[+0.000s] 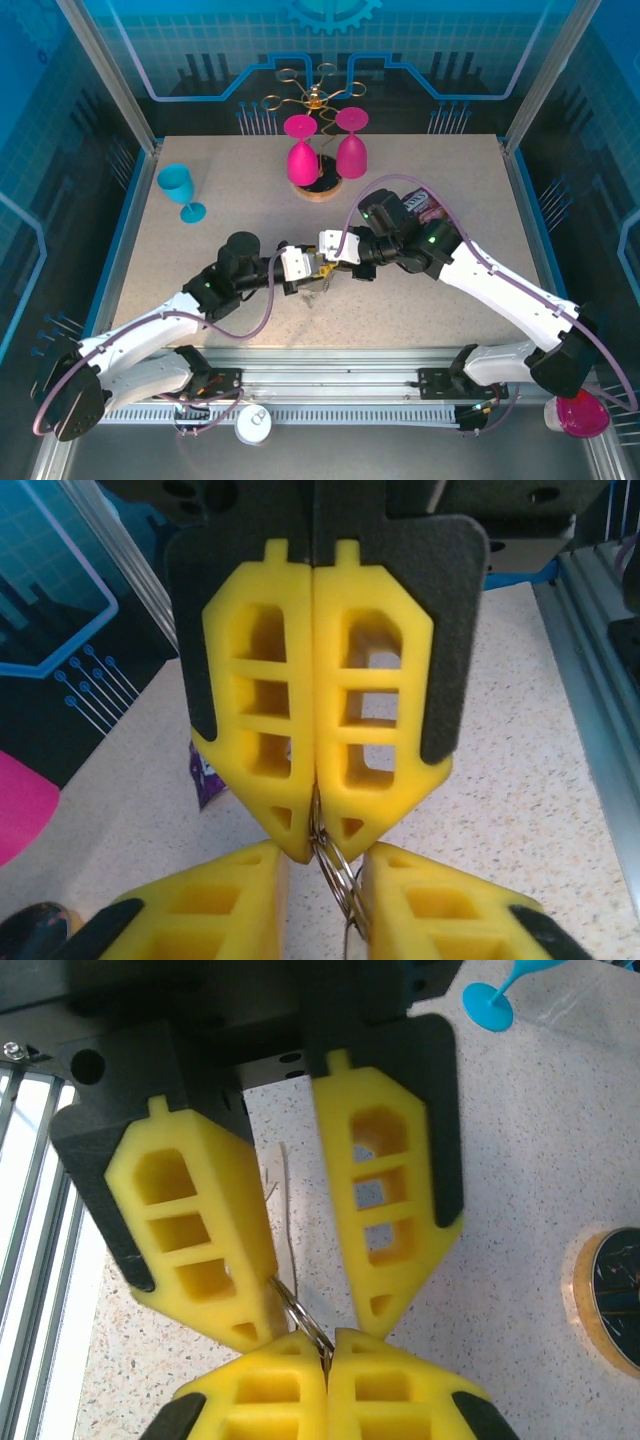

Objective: Put the keys on the keyring

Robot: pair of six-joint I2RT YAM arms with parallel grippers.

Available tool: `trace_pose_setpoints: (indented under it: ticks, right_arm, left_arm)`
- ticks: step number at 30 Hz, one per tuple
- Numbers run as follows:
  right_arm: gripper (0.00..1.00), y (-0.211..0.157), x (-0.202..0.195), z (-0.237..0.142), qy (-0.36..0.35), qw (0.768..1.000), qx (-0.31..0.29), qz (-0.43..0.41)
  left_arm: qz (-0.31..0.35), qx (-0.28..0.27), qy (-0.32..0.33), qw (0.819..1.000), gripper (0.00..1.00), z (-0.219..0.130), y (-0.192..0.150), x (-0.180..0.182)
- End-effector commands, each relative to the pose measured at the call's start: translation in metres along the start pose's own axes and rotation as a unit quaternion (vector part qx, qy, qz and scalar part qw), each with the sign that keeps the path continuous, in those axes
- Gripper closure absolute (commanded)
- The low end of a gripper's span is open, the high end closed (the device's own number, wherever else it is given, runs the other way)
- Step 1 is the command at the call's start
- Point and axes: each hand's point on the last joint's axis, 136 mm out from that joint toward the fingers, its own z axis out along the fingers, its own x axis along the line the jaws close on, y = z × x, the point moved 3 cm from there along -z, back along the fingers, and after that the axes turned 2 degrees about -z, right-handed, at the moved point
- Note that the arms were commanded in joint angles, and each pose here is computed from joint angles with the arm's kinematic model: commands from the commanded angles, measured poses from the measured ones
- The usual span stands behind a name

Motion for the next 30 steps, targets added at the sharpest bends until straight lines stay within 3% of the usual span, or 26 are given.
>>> trace_pose_setpoints:
  ticks: [1, 5, 9, 10, 12, 13, 15, 24, 30]
  right_arm:
    - [1.00, 0.000, 0.006, -0.001, 0.010, 0.999, -0.012, 0.029]
    - [1.00, 0.003, 0.008, -0.002, 0.010, 0.999, -0.019, 0.029]
    - [1.00, 0.001, 0.014, -0.005, 0.024, 0.998, -0.042, 0.038]
    - [0.96, 0.002, 0.013, -0.009, 0.028, 0.996, -0.065, 0.049]
    - [0.66, 0.000, 0.006, -0.018, 0.024, 0.989, -0.125, 0.081]
    - [0.58, -0.002, 0.004, -0.023, 0.029, 0.983, -0.155, 0.099]
    - [0.53, -0.007, -0.004, -0.034, 0.036, 0.967, -0.211, 0.137]
    - [0.48, -0.012, 0.001, -0.036, 0.067, 0.955, -0.239, 0.162]
    - [0.51, -0.006, -0.003, -0.034, 0.060, 0.956, -0.237, 0.160]
  left_arm:
    - [0.010, -0.034, 0.025, 0.999, 0.83, -0.002, 0.017, 0.008]
    - [0.015, -0.023, 0.024, 0.999, 0.99, -0.001, 0.014, 0.009]
    - [0.023, -0.019, 0.029, 0.999, 1.00, -0.001, 0.013, 0.010]
    - [0.025, -0.021, 0.030, 0.999, 1.00, -0.002, 0.013, 0.010]
    - [0.028, -0.029, 0.031, 0.999, 1.00, -0.002, 0.014, 0.009]
    - [0.028, -0.032, 0.032, 0.999, 1.00, -0.003, 0.014, 0.009]
    - [0.034, -0.044, 0.029, 0.998, 1.00, -0.004, 0.016, 0.007]
    - [0.038, -0.060, 0.022, 0.997, 1.00, -0.004, 0.017, 0.004]
    - [0.033, -0.058, 0.022, 0.998, 1.00, -0.001, 0.017, 0.005]
